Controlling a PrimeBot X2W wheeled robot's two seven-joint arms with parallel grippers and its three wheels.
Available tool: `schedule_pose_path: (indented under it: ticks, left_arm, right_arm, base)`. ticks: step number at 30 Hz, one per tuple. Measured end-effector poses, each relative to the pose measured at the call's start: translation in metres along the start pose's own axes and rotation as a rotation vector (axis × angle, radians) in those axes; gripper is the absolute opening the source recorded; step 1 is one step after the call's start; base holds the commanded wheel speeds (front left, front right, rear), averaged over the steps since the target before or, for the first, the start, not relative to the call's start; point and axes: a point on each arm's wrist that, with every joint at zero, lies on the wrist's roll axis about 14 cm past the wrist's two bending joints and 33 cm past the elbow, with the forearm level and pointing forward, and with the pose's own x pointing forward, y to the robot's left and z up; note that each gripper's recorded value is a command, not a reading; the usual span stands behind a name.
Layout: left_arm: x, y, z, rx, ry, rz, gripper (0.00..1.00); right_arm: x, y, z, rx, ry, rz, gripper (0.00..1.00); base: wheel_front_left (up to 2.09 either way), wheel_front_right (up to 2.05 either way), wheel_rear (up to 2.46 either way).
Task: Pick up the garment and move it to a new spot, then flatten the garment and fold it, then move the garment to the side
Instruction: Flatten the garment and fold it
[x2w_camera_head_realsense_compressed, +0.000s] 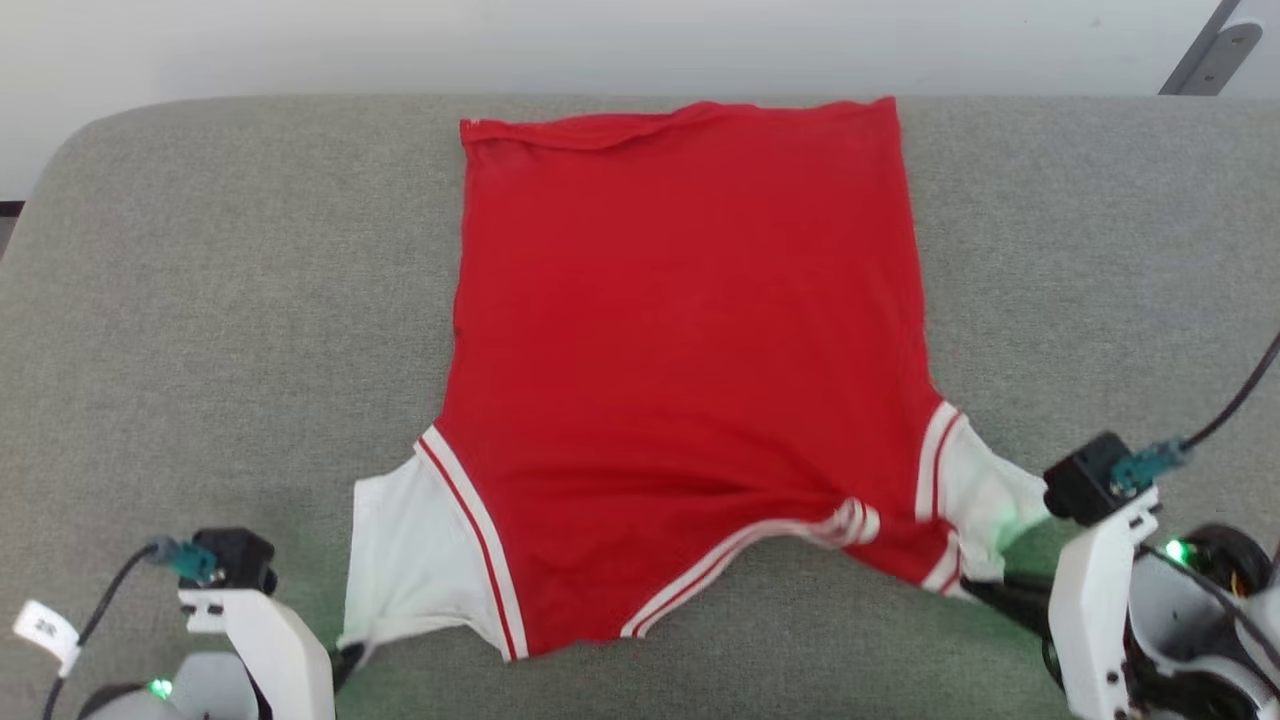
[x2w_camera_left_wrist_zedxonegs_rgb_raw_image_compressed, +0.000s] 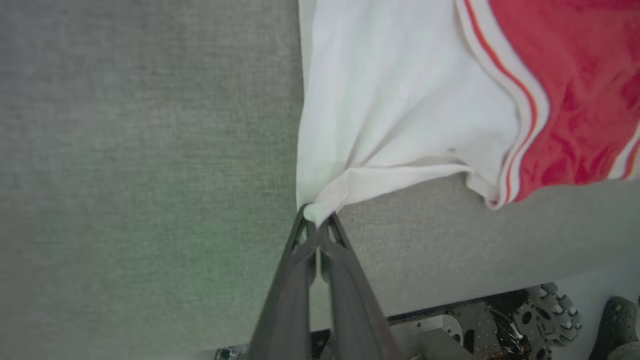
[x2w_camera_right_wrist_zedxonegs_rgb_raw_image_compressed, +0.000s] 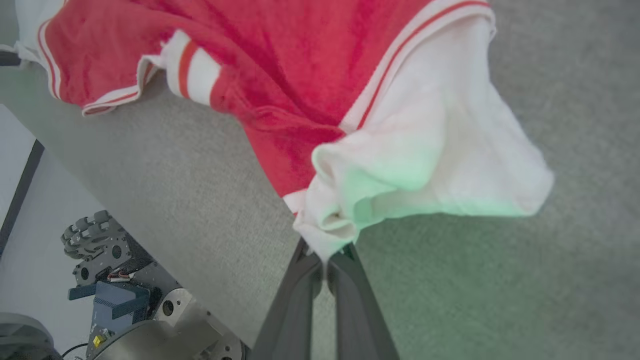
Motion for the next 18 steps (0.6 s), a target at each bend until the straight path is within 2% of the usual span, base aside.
schedule_pose_path:
  ticks: [6,11,12,13,14,18]
  left_arm:
    - [-0.001,-0.003,-0.028,-0.055,0.073,0.009,0.00]
    - [0.001,-0.004,-0.037,-0.071,0.093,0.007,0.00]
    - [0.002,-0.005,-0.037,-0.074,0.094,0.006,0.00]
    - [0.003,-0.004,-0.037,-0.075,0.092,0.007,0.00]
    - [0.003,-0.005,-0.036,-0.078,0.087,0.005,0.00]
    - [0.007,-0.004,-0.030,-0.085,0.070,0.007,0.00]
  right_arm:
    - [-0.006,0.011,-0.036,0.046,0.122,0.045,0.00]
    - [-0.006,0.010,-0.048,0.071,0.149,0.038,0.00]
    - [-0.005,0.007,-0.048,0.075,0.144,0.029,0.31]
    - [-0.004,0.005,-0.046,0.073,0.134,0.016,0.80]
    - [-0.003,0.002,-0.043,0.073,0.123,0.003,1.00]
    - [-0.002,-0.002,-0.036,0.078,0.115,-0.018,1.00]
  base:
    - [0.00,0.00,0.00]
    - [0.00,0.00,0.00]
    - [0.00,0.00,0.00]
    - [0.00,0.00,0.00]
    - [0.00,0.00,0.00]
    - [0.00,0.00,0.00]
